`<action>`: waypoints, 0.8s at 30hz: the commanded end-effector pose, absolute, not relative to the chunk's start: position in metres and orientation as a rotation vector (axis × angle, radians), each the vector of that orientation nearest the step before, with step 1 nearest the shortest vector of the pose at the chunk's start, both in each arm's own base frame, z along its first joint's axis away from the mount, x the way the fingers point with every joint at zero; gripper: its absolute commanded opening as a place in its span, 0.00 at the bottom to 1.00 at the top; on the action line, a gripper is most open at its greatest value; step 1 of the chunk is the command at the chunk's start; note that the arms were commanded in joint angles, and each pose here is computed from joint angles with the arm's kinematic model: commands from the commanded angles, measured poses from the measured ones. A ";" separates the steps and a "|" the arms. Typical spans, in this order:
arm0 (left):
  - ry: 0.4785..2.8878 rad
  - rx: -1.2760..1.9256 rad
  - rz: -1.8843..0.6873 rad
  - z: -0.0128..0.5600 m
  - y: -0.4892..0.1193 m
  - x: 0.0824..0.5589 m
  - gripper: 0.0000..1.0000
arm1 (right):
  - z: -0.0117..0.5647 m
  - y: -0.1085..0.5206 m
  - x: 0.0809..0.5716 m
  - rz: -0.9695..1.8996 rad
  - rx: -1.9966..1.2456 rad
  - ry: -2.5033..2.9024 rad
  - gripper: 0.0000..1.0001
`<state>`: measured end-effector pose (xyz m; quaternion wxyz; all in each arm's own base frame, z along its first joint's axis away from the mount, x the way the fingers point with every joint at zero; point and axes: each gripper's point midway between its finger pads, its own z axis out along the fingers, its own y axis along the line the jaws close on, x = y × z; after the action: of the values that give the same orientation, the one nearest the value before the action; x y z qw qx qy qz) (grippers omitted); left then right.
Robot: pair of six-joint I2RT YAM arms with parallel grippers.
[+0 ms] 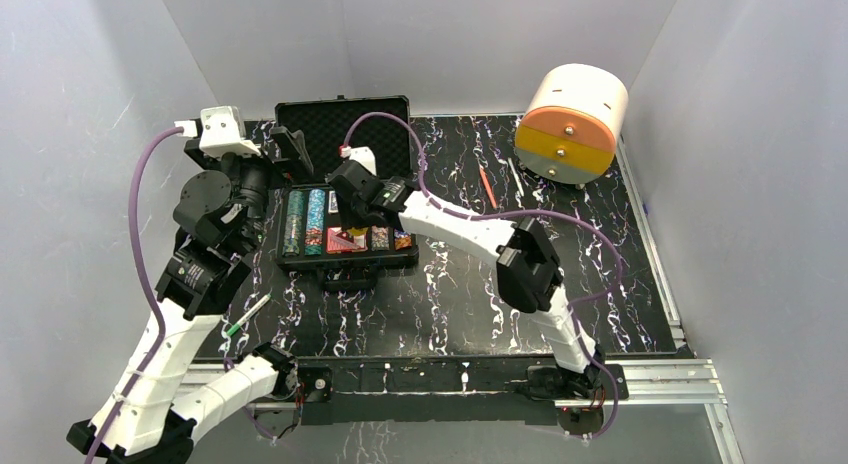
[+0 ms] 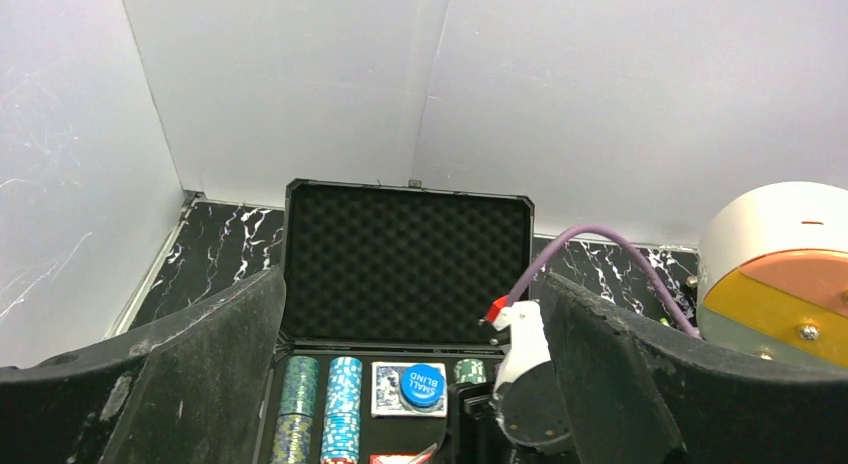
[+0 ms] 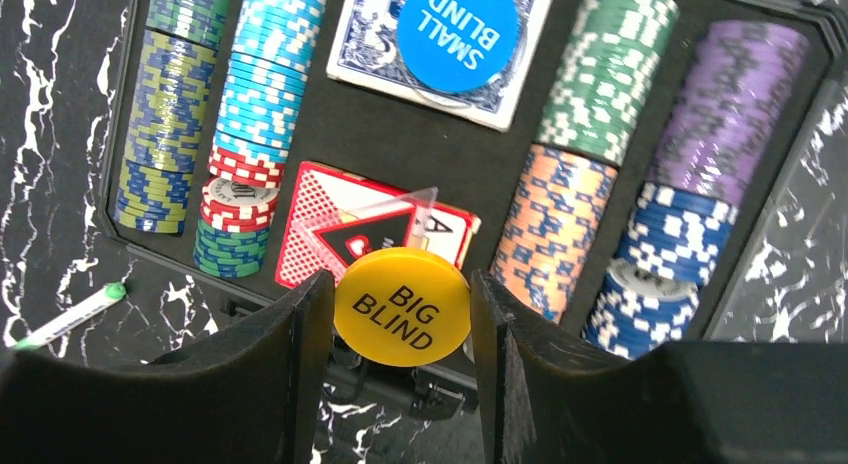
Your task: Pack up texas hold em set
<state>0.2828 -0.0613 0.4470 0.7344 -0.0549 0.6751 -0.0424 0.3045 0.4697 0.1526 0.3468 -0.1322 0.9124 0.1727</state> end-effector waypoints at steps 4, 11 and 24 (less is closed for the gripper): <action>1.449 -0.152 -0.074 0.461 -0.050 0.274 0.98 | 0.169 0.509 0.316 0.533 -0.489 2.271 0.56; 1.462 -0.146 -0.070 0.457 -0.050 0.273 0.98 | 0.151 0.517 0.312 0.541 -0.514 2.300 0.58; 1.454 -0.150 -0.065 0.463 -0.045 0.267 0.98 | 0.138 0.528 0.306 0.589 -0.583 2.319 0.65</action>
<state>0.2791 -0.0564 0.4411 0.7270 -0.0549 0.6837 -0.0308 0.3019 0.5095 0.1194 0.3143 -0.2160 0.9037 0.1947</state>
